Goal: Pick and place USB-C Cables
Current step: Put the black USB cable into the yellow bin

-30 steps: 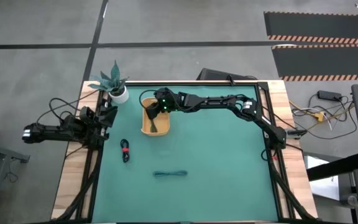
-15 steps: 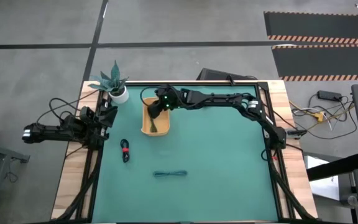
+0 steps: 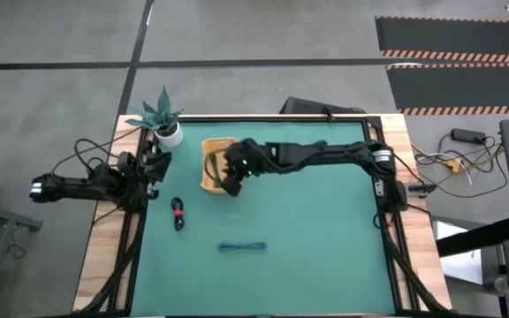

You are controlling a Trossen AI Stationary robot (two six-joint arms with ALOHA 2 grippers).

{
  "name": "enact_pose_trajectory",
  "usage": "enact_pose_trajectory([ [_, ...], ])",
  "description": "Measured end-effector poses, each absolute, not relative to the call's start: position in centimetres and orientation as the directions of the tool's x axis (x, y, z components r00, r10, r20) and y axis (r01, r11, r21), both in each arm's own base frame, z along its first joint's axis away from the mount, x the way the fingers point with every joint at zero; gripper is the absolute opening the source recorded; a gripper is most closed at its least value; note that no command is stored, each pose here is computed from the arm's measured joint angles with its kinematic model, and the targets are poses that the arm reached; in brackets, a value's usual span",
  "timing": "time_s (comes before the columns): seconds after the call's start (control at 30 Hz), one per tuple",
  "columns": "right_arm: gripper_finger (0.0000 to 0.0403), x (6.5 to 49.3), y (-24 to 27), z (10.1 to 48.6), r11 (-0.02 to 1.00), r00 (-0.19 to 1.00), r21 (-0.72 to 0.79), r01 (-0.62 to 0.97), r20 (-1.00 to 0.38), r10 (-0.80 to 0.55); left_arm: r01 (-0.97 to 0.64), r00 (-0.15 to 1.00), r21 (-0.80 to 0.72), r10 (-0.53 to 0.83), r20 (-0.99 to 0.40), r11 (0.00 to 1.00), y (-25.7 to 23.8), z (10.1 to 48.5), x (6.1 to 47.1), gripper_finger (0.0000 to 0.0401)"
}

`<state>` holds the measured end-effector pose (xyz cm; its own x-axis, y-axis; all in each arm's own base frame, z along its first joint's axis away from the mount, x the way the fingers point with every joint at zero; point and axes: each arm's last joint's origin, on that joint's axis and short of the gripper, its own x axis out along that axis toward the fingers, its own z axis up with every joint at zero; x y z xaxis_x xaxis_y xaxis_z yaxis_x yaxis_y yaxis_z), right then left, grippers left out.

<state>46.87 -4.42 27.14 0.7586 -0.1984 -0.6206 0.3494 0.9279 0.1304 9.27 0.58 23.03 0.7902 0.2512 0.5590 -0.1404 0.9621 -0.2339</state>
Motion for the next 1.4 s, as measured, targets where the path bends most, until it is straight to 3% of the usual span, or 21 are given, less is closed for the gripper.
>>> enact_pose_trajectory([
  [0.43, 0.0071, 38.7, 2.5, 24.0, 0.99, 0.93, 0.07, 0.12, -0.357, -0.088, -0.167, 0.836, -0.222, 0.257, 0.485, 0.961, 0.6, 23.0, 10.7, 0.0054],
  [0.83, 0.0068, 30.6, 2.2, 22.5, 0.997, 0.978, -0.013, 0.074, -0.193, -0.075, -0.097, 0.841, -0.334, 0.256, 0.476, 0.938, 0.5, 23.3, 11.9, 0.0054],
  [1.4, 0.0061, 23.6, 1.6, 25.2, 0.975, 0.998, -0.214, 0.06, -0.02, -0.066, -0.005, 0.853, -0.413, 0.22, 0.474, 0.911, -0.2, 25.0, 15.7, 0.0054],
])
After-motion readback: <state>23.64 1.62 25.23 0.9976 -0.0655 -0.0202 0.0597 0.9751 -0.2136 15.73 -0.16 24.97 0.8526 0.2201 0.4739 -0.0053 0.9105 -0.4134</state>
